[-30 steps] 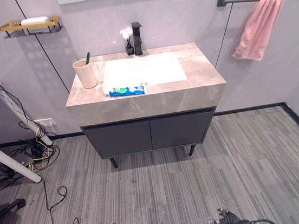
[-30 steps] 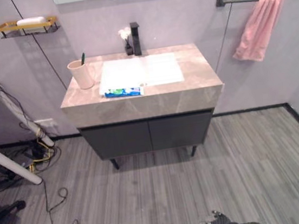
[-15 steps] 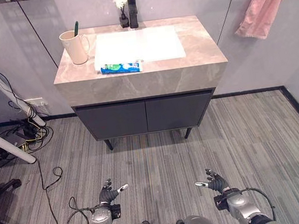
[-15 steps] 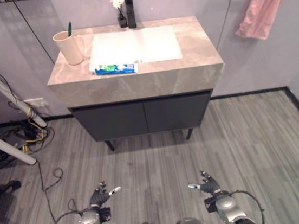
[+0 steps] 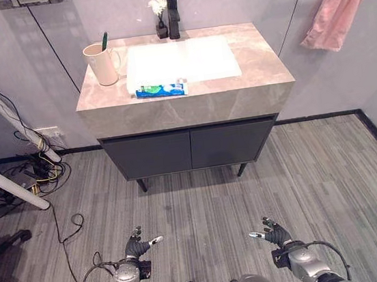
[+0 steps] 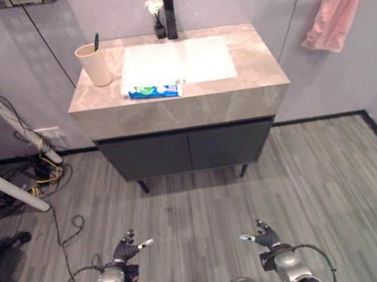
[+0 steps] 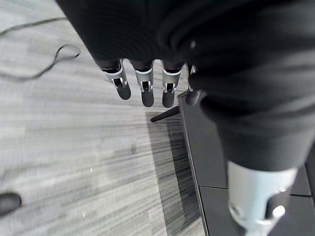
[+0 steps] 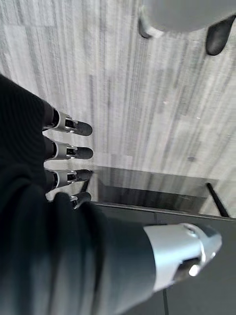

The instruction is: Put brush and paste in cup on sink, flatten towel.

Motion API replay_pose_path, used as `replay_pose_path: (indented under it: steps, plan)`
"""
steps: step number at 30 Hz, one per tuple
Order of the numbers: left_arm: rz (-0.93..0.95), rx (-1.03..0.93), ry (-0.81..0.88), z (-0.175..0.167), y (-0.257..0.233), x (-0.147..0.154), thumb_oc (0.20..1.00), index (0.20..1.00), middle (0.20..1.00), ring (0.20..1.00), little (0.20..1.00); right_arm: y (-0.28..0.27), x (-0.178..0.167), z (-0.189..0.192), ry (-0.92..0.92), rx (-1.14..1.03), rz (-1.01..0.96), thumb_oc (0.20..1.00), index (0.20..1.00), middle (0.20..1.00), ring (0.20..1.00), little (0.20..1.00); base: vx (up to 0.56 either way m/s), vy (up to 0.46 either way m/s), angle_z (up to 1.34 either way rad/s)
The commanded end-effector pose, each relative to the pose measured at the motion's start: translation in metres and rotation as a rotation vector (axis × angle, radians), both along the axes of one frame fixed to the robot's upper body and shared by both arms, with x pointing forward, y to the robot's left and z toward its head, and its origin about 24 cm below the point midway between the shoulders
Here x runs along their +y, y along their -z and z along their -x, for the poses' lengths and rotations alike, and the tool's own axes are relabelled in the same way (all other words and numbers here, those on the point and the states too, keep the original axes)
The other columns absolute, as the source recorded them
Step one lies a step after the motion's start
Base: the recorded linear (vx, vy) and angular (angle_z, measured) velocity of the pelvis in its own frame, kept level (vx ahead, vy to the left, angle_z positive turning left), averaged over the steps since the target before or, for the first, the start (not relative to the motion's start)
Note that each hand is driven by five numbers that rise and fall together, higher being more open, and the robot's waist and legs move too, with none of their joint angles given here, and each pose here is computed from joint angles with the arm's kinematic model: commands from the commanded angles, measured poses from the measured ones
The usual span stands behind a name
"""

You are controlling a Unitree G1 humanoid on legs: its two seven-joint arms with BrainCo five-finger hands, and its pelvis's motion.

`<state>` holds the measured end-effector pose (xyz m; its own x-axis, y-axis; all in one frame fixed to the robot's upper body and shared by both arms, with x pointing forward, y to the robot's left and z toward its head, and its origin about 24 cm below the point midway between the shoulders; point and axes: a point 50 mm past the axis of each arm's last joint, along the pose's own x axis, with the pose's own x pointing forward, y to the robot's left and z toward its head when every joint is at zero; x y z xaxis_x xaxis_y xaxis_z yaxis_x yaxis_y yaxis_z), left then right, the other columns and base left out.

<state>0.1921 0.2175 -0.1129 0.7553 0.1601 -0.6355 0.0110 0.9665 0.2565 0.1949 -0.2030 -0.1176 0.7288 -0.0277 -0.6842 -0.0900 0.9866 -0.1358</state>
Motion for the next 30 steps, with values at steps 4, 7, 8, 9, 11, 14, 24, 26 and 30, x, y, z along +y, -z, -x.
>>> replay_pose_path:
  steps: [4, 7, 8, 9, 11, 14, 24, 26, 30]
  plan:
    - [-0.049, -0.102, 0.029, -0.026, -0.02, 0.01, 1.0, 1.0, 1.0, 1.0, 1.0, -0.013, -0.013, -0.015, 0.046, -0.081, 0.013, 1.0, 1.0, 1.0, 1.0, 1.0, 0.22, -0.004, 0.05]
    - [-0.051, -0.121, 0.032, -0.033, -0.023, 0.008, 1.0, 1.0, 1.0, 1.0, 1.0, -0.014, -0.013, -0.019, 0.052, -0.088, 0.024, 1.0, 1.0, 1.0, 1.0, 1.0, 0.19, -0.046, 0.16]
    - [-0.055, -0.118, 0.029, -0.034, -0.022, 0.006, 1.0, 1.0, 1.0, 1.0, 1.0, -0.014, -0.014, -0.02, 0.061, -0.083, 0.031, 1.0, 1.0, 1.0, 1.0, 1.0, 0.24, -0.049, 0.32]
    - [-0.054, -0.118, 0.029, -0.034, -0.022, 0.006, 1.0, 1.0, 1.0, 1.0, 1.0, -0.014, -0.014, -0.02, 0.062, -0.083, 0.031, 1.0, 1.0, 1.0, 1.0, 1.0, 0.26, -0.052, 0.44]
    - [-0.051, -0.12, 0.021, -0.034, -0.022, 0.006, 1.0, 1.0, 1.0, 1.0, 1.0, -0.014, -0.014, -0.02, 0.06, -0.083, 0.033, 1.0, 1.0, 1.0, 1.0, 1.0, 0.13, -0.024, 0.49]
    - [-0.027, -0.088, 0.012, -0.031, -0.016, 0.0, 1.0, 1.0, 1.0, 1.0, 1.0, -0.01, -0.02, -0.013, 0.08, -0.058, 0.045, 1.0, 1.0, 1.0, 1.0, 1.0, 0.35, -0.08, 0.4]
    - [-0.006, -0.075, 0.031, -0.036, -0.016, -0.005, 1.0, 1.0, 1.0, 1.0, 1.0, -0.003, -0.039, 0.008, 0.039, 0.015, 0.142, 1.0, 1.0, 1.0, 1.0, 1.0, 0.34, -0.182, 0.29]
    - [-0.011, -0.078, 0.039, -0.037, -0.017, -0.005, 1.0, 1.0, 1.0, 1.0, 1.0, -0.002, -0.042, 0.01, 0.041, 0.027, 0.154, 1.0, 1.0, 1.0, 1.0, 1.0, 0.21, -0.081, 0.03]
    - [-0.026, -0.073, 0.035, -0.033, -0.015, -0.002, 1.0, 1.0, 1.0, 1.0, 1.0, 0.002, -0.049, 0.022, 0.066, 0.056, 0.162, 1.0, 1.0, 1.0, 1.0, 1.0, 0.37, 0.116, 0.21]
